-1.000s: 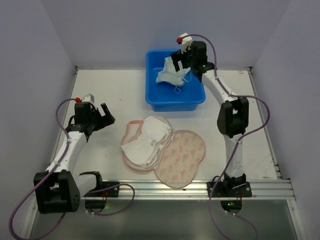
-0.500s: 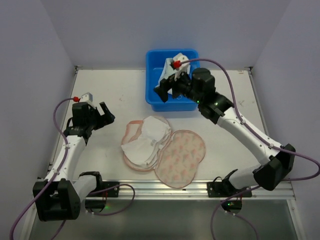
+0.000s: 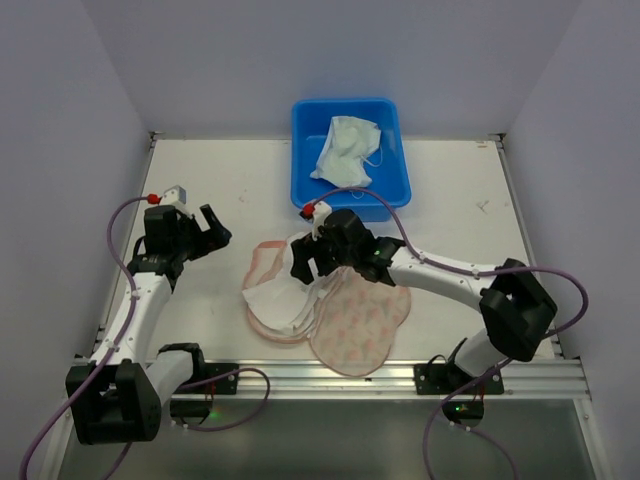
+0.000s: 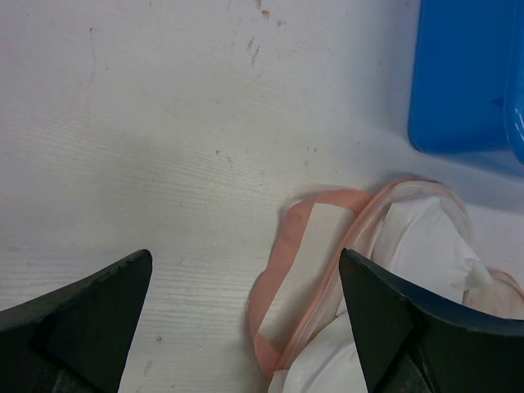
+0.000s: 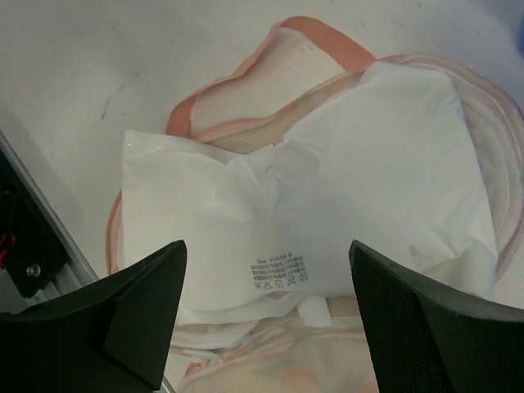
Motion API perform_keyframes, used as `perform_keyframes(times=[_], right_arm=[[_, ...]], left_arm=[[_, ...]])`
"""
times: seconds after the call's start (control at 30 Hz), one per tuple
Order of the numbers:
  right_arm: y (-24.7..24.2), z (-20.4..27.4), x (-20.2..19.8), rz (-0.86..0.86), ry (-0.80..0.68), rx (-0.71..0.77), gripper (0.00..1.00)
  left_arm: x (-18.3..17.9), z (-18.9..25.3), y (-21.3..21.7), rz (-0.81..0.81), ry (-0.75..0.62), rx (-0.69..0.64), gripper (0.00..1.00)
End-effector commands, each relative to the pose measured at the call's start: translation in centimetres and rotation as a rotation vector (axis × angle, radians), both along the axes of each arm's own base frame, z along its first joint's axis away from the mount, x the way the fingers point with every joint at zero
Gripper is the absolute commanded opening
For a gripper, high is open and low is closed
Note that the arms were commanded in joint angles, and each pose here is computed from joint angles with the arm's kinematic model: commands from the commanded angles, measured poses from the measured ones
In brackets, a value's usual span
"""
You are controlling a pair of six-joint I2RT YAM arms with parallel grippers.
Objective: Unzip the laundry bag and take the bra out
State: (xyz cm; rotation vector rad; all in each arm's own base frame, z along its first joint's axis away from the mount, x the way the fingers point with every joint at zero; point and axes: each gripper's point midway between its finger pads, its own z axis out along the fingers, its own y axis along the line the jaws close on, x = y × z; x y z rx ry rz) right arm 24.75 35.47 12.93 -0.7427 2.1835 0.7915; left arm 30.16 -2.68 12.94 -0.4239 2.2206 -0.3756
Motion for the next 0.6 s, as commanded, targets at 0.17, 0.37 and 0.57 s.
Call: perform_keyframes(times=[0.17,0.37,0.57], right_arm=[[-0.5,-1.1,5.4,-0.151,-0.109,-0.059,0.74],[-2.3,-3.6,9.0,-0.181,-0.09,-0.139,0.68],[-3.0,-6.5,10.2,-0.16,-0.042,-0.19,0.7]], left_arm=[[0.6,0.6,-0.1,-0.026,-0.041,-0.002,1.0],[0.5,0.5,-0.1,-0.029,-0.037,0.0,1.0],[0.5,0.4,-0.1,-0.03,-0.033,-0.003,1.0]])
